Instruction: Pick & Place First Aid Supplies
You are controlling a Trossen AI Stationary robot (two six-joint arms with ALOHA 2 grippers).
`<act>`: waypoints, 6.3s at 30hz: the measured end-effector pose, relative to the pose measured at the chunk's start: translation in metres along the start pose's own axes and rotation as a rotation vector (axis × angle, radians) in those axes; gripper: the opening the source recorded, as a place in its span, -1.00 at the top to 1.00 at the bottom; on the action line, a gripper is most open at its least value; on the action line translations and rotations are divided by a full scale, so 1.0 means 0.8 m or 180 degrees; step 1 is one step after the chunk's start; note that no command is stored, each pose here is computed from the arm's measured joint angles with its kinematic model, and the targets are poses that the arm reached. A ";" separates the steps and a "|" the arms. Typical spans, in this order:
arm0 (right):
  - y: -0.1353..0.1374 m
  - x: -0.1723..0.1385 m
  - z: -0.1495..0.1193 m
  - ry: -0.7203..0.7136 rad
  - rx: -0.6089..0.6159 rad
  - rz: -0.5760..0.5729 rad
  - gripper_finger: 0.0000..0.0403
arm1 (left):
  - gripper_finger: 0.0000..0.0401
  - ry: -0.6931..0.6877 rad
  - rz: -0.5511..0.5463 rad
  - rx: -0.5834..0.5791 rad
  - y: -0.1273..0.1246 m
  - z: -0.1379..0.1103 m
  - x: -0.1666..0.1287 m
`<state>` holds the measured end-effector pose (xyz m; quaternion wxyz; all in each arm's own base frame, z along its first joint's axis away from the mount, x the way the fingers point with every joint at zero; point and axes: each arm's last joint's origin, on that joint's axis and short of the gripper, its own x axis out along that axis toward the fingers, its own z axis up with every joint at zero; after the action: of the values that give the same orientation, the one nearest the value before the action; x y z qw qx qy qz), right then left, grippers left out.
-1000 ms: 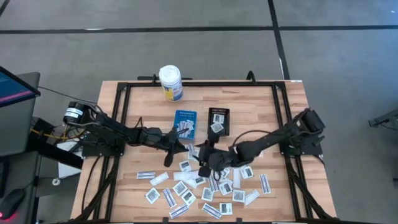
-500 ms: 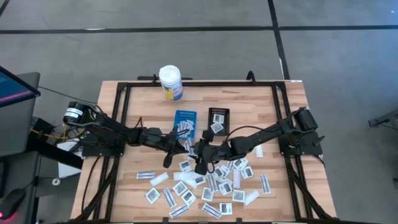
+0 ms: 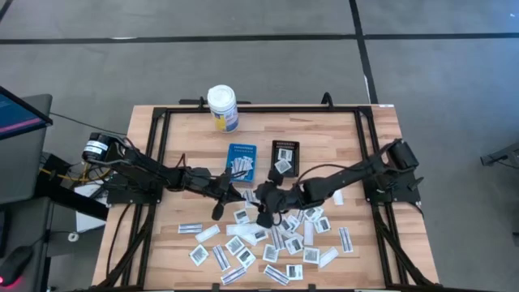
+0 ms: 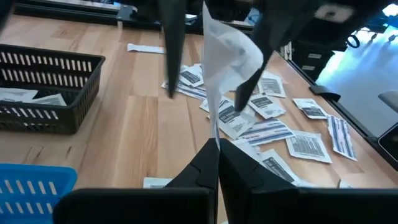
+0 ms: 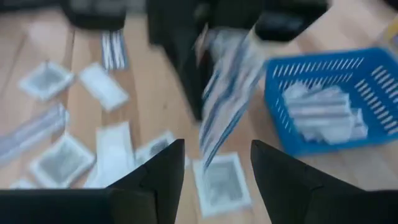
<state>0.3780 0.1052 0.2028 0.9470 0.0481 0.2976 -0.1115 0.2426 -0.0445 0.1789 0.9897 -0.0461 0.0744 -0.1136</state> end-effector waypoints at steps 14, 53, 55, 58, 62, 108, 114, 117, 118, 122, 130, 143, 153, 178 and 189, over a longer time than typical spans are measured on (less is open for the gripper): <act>-0.010 0.036 0.002 -0.0295 0.0042 0.0057 0.35 | 0.97 0.0052 0.0036 -0.0005 0.002 -0.003 0.000; -0.006 0.017 0.014 -0.0396 -0.0072 0.0116 0.97 | 0.96 0.0035 0.0079 -0.0007 0.003 0.000 0.000; -0.006 0.016 0.015 -0.0404 -0.0070 0.0111 0.98 | 0.96 0.0034 0.0077 -0.0007 0.003 0.000 0.000; -0.006 0.016 0.015 -0.0399 -0.0071 0.0109 0.97 | 0.96 0.0042 0.0080 -0.0007 0.003 -0.001 0.000; -0.006 0.016 0.014 -0.0373 -0.0081 0.0100 0.96 | 0.96 0.0084 0.0085 -0.0010 0.003 -0.003 0.000; -0.005 -0.028 0.008 -0.0018 0.0448 -0.0288 0.72 | 0.96 0.0085 0.0081 -0.0041 0.003 -0.003 0.000; -0.003 -0.028 0.010 -0.0019 0.0475 -0.0152 0.72 | 0.96 0.0043 0.0077 -0.0044 0.003 -0.002 0.000; -0.002 -0.028 0.011 -0.0035 0.0434 -0.0107 0.72 | 0.96 -0.0066 0.0058 -0.0075 0.002 0.002 0.000; -0.002 -0.028 0.012 -0.0046 0.0418 -0.0101 0.72 | 0.96 -0.0099 0.0047 -0.0086 0.001 0.004 0.000; -0.002 -0.028 0.012 -0.0053 0.0398 -0.0097 0.72 | 0.96 -0.0124 0.0029 -0.0092 0.000 0.005 0.000; -0.003 -0.027 0.022 -0.0290 0.0383 -0.0114 0.72 | 0.96 -0.0136 0.0030 -0.0092 0.000 0.005 0.000; -0.001 0.013 0.015 -0.0508 0.0148 -0.0038 0.72 | 0.96 -0.0255 0.0014 -0.0109 -0.001 0.010 0.000; -0.004 0.020 0.017 -0.0613 0.0009 -0.0118 0.73 | 0.96 -0.0220 0.0012 -0.0106 -0.001 0.008 0.000; 0.004 0.013 0.013 -0.0528 -0.0233 -0.0104 0.98 | 0.96 -0.0058 0.0066 -0.0023 0.002 0.003 0.000; 0.008 0.005 0.013 -0.0524 -0.0341 -0.0089 1.00 | 0.96 -0.0028 0.0057 -0.0026 0.002 0.002 0.000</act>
<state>0.3889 0.1089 0.2091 0.9678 -0.0161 0.2249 -0.1121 0.2433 -0.0426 0.1804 0.9908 -0.0499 0.0709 -0.1042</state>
